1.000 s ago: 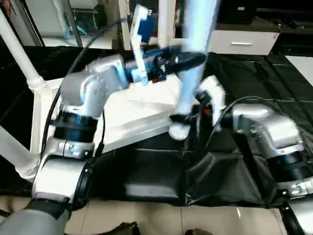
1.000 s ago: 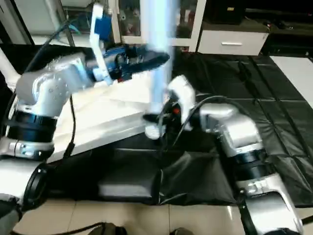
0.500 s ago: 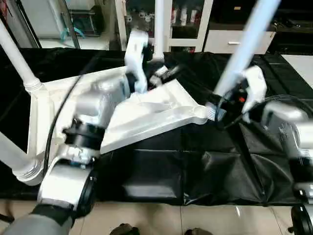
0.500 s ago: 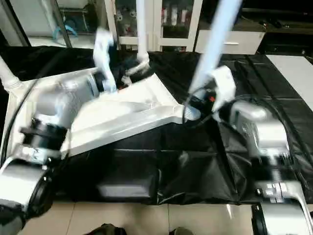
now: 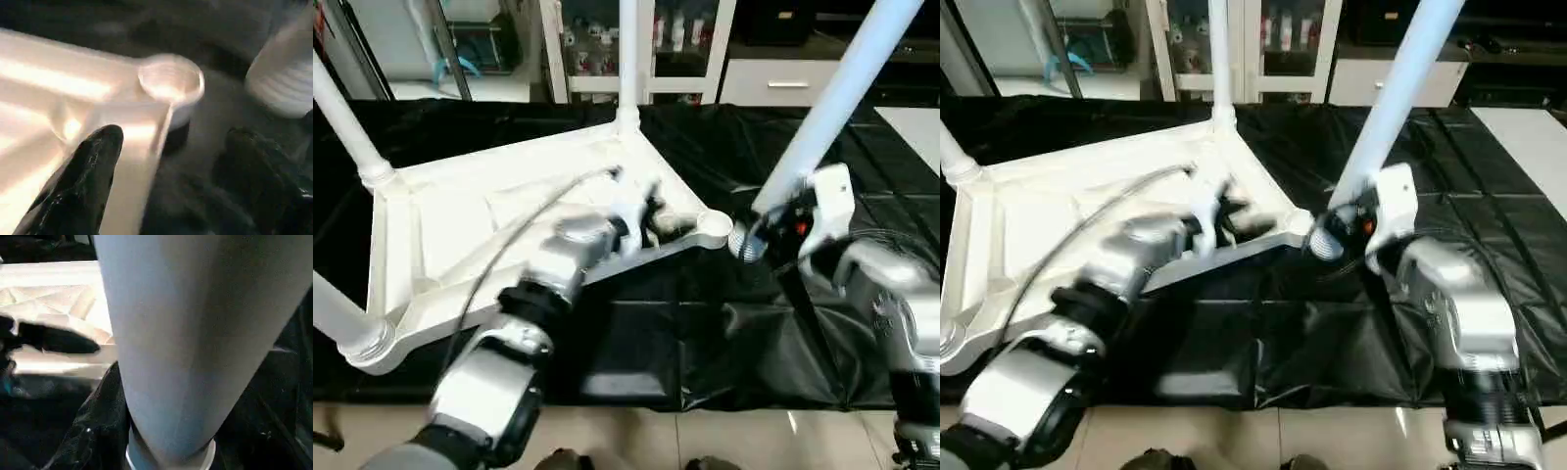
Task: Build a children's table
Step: Insert table leg to table base
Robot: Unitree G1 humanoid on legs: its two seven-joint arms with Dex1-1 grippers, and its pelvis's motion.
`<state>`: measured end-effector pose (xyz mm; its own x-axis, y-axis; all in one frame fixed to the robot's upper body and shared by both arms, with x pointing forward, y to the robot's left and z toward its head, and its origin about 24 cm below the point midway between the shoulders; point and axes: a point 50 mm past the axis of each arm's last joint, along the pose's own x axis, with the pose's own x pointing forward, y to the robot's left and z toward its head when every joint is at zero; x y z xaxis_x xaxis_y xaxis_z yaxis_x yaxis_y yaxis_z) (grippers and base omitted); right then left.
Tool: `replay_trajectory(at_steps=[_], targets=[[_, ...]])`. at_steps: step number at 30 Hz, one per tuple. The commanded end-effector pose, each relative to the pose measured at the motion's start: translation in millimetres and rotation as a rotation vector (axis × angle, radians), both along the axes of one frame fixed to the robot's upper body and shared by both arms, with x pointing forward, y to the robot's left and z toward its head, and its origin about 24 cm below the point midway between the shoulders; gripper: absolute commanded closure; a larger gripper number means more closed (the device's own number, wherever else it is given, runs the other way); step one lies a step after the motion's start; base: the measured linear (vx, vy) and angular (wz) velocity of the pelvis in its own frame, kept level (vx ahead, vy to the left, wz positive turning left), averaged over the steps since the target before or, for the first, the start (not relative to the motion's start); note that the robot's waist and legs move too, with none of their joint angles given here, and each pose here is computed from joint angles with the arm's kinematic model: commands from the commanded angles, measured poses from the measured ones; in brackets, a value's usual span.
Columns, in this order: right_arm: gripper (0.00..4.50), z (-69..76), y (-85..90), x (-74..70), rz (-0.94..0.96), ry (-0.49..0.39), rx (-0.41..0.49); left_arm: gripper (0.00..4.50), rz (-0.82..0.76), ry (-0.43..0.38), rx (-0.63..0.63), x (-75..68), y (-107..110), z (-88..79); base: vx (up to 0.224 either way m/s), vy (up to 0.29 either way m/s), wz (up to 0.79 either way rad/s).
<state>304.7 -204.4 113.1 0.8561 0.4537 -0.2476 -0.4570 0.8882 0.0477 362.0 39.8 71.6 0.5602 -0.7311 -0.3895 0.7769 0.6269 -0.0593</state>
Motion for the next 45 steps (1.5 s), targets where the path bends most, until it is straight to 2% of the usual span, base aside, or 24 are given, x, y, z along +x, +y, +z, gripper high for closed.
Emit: replay_trajectory(at_steps=[1, 3, 4, 5, 6, 10, 11, 16, 18, 21, 24, 26, 28, 35, 36, 38, 39, 42, 45], targets=[[2.62, 12.1, -2.6, -1.7, -0.003, -0.038, 0.001, 1.00, 0.004, -0.036, 0.053, 3.8, 1.0, 1.7, 0.000, 0.000, 0.00], [2.62, 13.9, -4.5, -4.8, 0.001, -0.036, -0.008, 1.00, 0.030, -0.049, 0.123, 5.1, 4.4, -5.8, 0.000, 0.000, 0.00], [2.62, 14.6, -4.7, -6.7, 0.007, -0.032, -0.012, 1.22, 0.045, -0.055, 0.146, 6.0, 5.9, -8.3, 0.000, 0.000, 0.00], [2.62, 15.1, -4.8, -7.9, 0.010, -0.030, -0.014, 1.22, 0.056, -0.057, 0.158, 6.6, 6.7, -9.5, 0.000, 0.000, 0.00], [2.62, 15.1, -4.8, -7.9, 0.010, -0.030, -0.014, 1.46, 0.056, -0.057, 0.158, 6.6, 6.7, -9.5, 0.000, 0.000, 0.00], [2.62, 16.1, -4.1, -11.3, 0.025, -0.021, -0.028, 1.61, 0.053, -0.027, 0.147, 7.0, 4.0, -12.1, 0.000, 0.000, 0.00], [2.62, 16.2, -4.2, -11.3, 0.025, -0.021, -0.028, 1.87, 0.053, -0.027, 0.147, 7.0, 3.9, -12.1, 0.000, 0.000, 0.00], [2.62, 18.2, -3.0, -11.3, 0.046, -0.016, -0.032, 2.26, 0.010, 0.059, 0.091, 3.9, -1.9, -13.8, 0.000, 0.000, 0.00], [2.62, 18.4, -2.8, -11.1, 0.048, -0.015, -0.033, 2.33, 0.010, 0.070, 0.089, 3.8, -2.1, -13.9, 0.000, 0.000, 0.00], [2.62, 19.8, -0.9, -9.8, 0.060, -0.016, -0.036, 2.70, 0.014, 0.097, 0.101, 4.4, -0.2, -14.6, 0.000, 0.000, 0.00], [2.62, 21.5, -0.4, -8.4, 0.073, -0.019, -0.043, 2.78, -0.006, 0.113, 0.153, 3.6, 4.5, -18.1, 0.000, 0.000, 0.00], [2.62, 22.0, -0.4, -7.9, 0.080, -0.019, -0.047, 3.15, -0.025, 0.117, 0.174, 2.7, 6.3, -19.9, 0.000, 0.000, 0.00], [2.62, 22.2, -0.5, -7.6, 0.083, -0.019, -0.049, 3.19, -0.041, 0.116, 0.186, 2.0, 7.2, -21.0, 0.000, 0.000, 0.00], [2.62, 25.2, 0.7, -5.7, 0.124, -0.025, -0.061, 3.66, -0.253, 0.100, 0.340, -8.6, 15.2, -33.6, 0.000, 0.000, 0.00], [2.62, 26.8, 1.1, -6.0, 0.145, -0.028, -0.065, 3.79, -0.358, 0.114, 0.366, -14.0, 19.8, -36.6, 0.000, 0.000, 0.00], [2.62, 27.4, 1.4, -6.4, 0.158, -0.029, -0.063, 3.96, -0.438, 0.123, 0.368, -18.1, 23.7, -37.3, 0.000, 0.000, 0.00], [2.62, 27.8, 2.1, -7.0, 0.175, -0.029, -0.058, 3.99, -0.531, 0.128, 0.357, -23.5, 28.3, -36.9, 0.000, 0.000, 0.00], [2.62, 28.8, 6.8, -9.2, 0.227, -0.028, -0.031, 4.32, -0.583, 0.117, 0.362, -27.8, 36.3, -35.9, 0.000, 0.000, 0.00], [2.62, 30.2, 12.9, -13.9, 0.304, -0.017, 0.009, 4.46, -0.591, 0.106, 0.343, -30.7, 41.6, -34.2, 0.000, 0.000, 0.00]])
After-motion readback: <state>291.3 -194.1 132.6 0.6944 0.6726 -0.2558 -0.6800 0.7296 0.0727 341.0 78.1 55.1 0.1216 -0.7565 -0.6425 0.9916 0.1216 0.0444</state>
